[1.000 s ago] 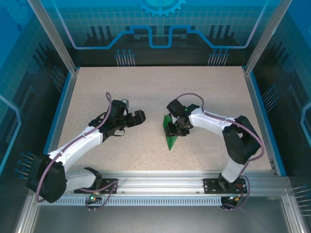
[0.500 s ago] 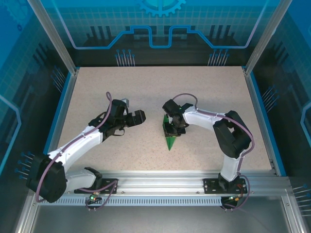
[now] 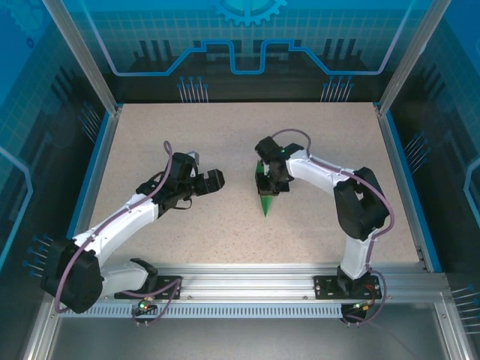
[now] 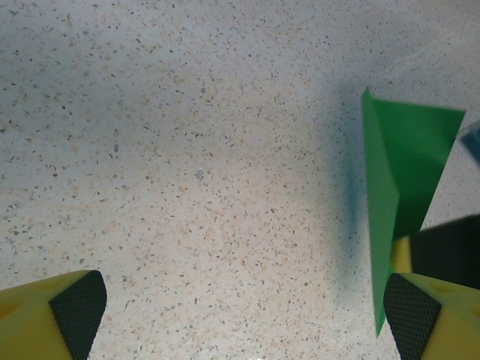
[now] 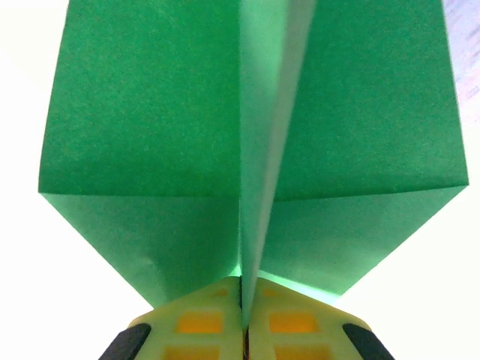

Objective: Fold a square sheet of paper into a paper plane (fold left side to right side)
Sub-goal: Place the paper at the center of the table.

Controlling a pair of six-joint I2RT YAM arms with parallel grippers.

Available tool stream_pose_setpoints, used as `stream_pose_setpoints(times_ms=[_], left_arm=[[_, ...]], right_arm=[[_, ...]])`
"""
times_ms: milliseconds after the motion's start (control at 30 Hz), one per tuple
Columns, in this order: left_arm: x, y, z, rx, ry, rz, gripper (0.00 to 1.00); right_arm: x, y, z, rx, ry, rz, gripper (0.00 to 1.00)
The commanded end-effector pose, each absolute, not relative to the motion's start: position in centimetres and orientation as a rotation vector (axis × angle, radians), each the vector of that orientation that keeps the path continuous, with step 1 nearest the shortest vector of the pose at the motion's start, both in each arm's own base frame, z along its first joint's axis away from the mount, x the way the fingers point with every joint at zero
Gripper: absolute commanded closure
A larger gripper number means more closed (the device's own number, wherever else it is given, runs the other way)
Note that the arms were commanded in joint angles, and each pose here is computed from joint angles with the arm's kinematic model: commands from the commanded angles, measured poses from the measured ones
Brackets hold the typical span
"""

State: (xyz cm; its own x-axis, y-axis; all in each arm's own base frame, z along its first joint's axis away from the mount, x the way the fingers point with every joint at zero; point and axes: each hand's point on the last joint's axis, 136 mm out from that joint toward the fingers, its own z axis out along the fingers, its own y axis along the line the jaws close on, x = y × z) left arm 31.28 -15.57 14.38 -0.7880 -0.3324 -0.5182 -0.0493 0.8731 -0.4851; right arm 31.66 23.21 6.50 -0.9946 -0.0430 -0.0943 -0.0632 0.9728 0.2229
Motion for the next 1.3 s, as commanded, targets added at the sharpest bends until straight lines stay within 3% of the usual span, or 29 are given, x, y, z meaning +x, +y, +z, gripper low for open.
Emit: stream_pose_setpoints(times_ms=[0,267,800,1267], left_arm=[[31.6,-15.1,15.7,-0.253,2.400,-0.580,0.01],[31.3,-15.0,15.5,-0.250,2.406,-0.572,0.01],[31.4,-15.0,15.3,-0.256,2.409,-0.578,0.01],[31.4,-15.0,15.9,-0.254,2.403,-0.581,0.01]], right_arm=[[33.0,20.9,5.8,-0.073,3.083,0.228,0.93],[35.7,19.4,4.1,-0.049,3.105,0.161,0.92],[35.1,20.0,1.5,-0.045,3.161,0.192,0.86],[35.1,19.8,4.6,-0.060,3.100,0.199,0.77]])
